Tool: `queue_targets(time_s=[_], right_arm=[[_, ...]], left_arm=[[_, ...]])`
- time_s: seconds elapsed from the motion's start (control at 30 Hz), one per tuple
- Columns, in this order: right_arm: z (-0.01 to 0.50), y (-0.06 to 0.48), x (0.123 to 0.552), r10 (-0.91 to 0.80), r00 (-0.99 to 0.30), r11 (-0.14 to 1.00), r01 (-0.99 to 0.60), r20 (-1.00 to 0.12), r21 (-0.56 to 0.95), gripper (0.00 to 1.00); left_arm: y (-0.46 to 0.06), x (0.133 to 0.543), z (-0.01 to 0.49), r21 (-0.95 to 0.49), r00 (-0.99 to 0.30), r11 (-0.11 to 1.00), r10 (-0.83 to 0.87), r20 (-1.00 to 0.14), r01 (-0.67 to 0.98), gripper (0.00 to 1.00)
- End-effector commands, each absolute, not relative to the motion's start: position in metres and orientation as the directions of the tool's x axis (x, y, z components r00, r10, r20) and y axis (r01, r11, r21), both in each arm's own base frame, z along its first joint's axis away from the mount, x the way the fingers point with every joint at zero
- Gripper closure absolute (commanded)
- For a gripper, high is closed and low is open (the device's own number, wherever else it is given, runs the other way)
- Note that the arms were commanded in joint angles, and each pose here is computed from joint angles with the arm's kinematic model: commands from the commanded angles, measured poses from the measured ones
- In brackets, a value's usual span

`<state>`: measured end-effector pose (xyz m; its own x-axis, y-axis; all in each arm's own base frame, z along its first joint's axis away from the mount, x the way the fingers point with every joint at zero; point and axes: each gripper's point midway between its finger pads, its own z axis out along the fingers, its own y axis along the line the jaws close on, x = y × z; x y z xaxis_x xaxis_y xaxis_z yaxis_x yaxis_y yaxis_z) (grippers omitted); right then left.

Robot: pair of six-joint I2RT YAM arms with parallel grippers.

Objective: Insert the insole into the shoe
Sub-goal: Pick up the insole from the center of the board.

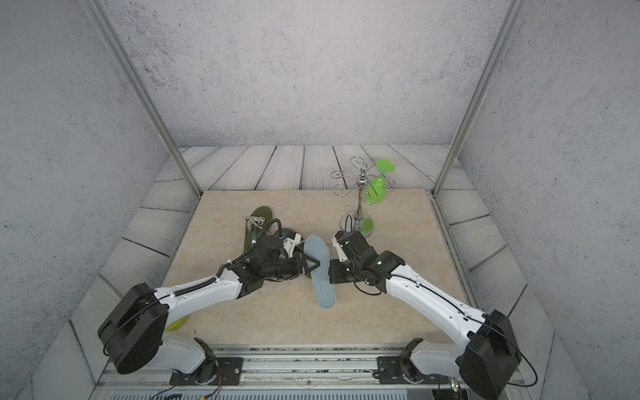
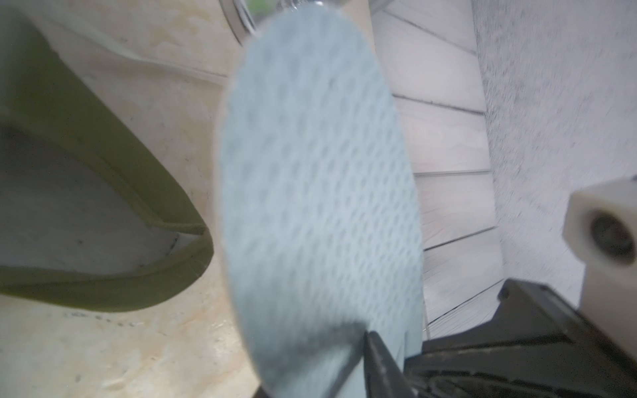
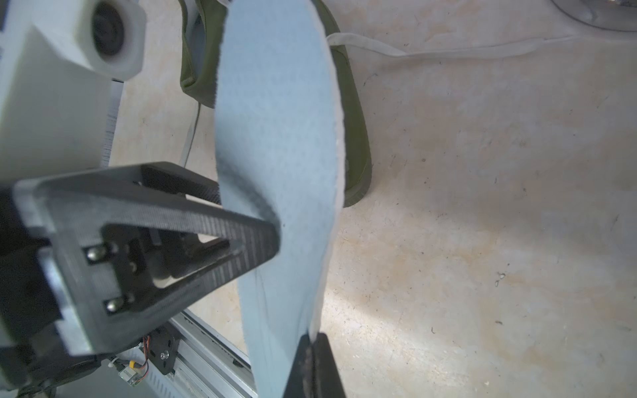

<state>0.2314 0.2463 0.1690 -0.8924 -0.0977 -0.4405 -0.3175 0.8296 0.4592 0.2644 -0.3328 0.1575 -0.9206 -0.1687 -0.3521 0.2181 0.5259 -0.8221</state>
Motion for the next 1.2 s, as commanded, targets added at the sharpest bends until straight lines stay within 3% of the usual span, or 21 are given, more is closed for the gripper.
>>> queue_targets(time_s=[0.0,0.07,0.13,0.2,0.27,0.4,0.63,0.77,1.17], right_arm=[[0.174,0.252,0.236,-0.115,-0.884,0.818,-0.343,-0.453,0.462,1.0],[0.176,0.25,0.237,-0.139,-0.875,0.823,-0.363,-0.464,0.437,0.79],[0.181,0.245,0.24,-0.157,-0.858,0.835,-0.38,-0.489,0.398,0.56],[0.187,0.239,0.242,-0.178,-0.839,0.847,-0.397,-0.514,0.354,0.43],[0.191,0.232,0.244,-0.202,-0.82,0.858,-0.412,-0.535,0.308,0.21],[0.195,0.223,0.251,-0.243,-0.781,0.874,-0.433,-0.576,0.219,0.05],[0.235,0.231,0.258,-0.263,-0.648,0.832,-0.528,-0.715,0.172,0.01],[0.25,0.234,0.261,-0.314,-0.574,0.8,-0.589,-0.756,0.114,0.01],[0.221,0.231,0.271,-0.487,-0.612,0.789,-0.615,-0.623,-0.013,0.01]], left_arm=[[-0.341,0.27,0.17,-0.839,-0.914,0.492,-0.185,-0.361,0.232,0.88],[-0.342,0.271,0.169,-0.843,-0.917,0.492,-0.192,-0.351,0.219,1.0],[-0.341,0.273,0.168,-0.848,-0.919,0.492,-0.207,-0.335,0.198,1.0],[-0.34,0.276,0.169,-0.857,-0.92,0.49,-0.241,-0.31,0.16,1.0],[-0.337,0.279,0.165,-0.869,-0.921,0.488,-0.293,-0.258,0.088,1.0],[-0.341,0.286,0.166,-0.918,-0.914,0.39,-0.395,-0.095,-0.073,1.0],[-0.342,0.299,0.189,-0.953,-0.857,0.209,-0.509,0.086,-0.22,1.0],[-0.34,0.302,0.193,-0.95,-0.833,0.165,-0.535,0.139,-0.264,1.0],[-0.345,0.306,0.185,-0.938,-0.808,0.097,-0.542,0.23,-0.332,1.0]])
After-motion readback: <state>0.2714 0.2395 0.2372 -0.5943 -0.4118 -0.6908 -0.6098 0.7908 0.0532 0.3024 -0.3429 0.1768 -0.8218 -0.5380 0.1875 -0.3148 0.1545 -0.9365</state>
